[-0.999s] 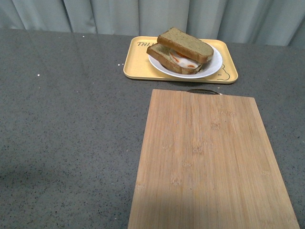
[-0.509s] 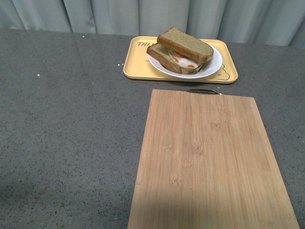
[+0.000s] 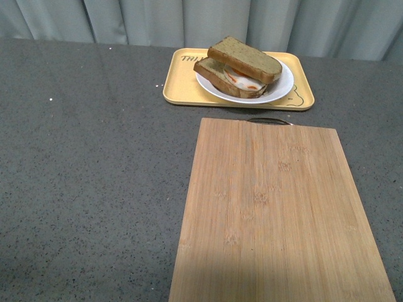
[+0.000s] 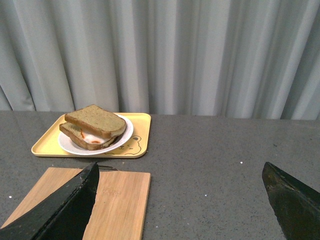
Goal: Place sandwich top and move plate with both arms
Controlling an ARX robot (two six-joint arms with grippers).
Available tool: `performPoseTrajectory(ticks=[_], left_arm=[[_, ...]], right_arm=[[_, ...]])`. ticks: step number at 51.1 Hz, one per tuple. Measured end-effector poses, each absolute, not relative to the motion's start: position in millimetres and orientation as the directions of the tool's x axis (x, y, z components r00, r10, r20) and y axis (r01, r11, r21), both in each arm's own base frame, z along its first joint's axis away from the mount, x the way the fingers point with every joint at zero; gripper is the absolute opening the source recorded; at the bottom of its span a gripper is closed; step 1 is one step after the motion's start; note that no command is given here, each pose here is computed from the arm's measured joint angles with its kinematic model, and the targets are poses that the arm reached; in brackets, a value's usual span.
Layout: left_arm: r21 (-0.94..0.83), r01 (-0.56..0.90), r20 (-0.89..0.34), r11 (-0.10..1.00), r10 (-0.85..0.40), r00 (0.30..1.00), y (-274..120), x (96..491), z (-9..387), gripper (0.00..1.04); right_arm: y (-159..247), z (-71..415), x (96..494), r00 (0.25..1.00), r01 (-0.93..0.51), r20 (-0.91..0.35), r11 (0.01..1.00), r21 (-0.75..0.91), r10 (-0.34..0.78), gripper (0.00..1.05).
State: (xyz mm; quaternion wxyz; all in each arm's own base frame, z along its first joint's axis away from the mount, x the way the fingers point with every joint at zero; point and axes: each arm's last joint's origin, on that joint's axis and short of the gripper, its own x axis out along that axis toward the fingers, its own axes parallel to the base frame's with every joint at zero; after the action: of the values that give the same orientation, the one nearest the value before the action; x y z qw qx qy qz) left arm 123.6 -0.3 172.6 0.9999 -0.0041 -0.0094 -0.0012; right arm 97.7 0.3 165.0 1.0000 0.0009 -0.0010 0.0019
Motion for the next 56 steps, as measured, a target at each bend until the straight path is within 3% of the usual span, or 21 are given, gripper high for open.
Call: performPoseTrajectory(ticks=[49, 51, 56], left_arm=[[-0.008, 0.003, 0.015, 1.000, -0.003, 1.000, -0.2, 96.9, 169.7, 0.04], [-0.009, 0.003, 0.017, 1.000, -0.003, 1.000, -0.2, 96.8, 169.8, 0.08], [-0.008, 0.003, 0.017, 1.000, -0.003, 1.000, -0.2, 96.8, 169.8, 0.31]], right_arm=[[0.2, 164.8, 97.7, 1.000, -0.004, 0.002, 1.000, 0.002, 0.004, 0.95], [0.2, 164.8, 97.7, 1.000, -0.004, 0.002, 1.000, 0.002, 0.004, 0.95], [0.2, 164.8, 97.7, 1.000, -0.003, 0.002, 1.000, 0.002, 0.003, 0.95]])
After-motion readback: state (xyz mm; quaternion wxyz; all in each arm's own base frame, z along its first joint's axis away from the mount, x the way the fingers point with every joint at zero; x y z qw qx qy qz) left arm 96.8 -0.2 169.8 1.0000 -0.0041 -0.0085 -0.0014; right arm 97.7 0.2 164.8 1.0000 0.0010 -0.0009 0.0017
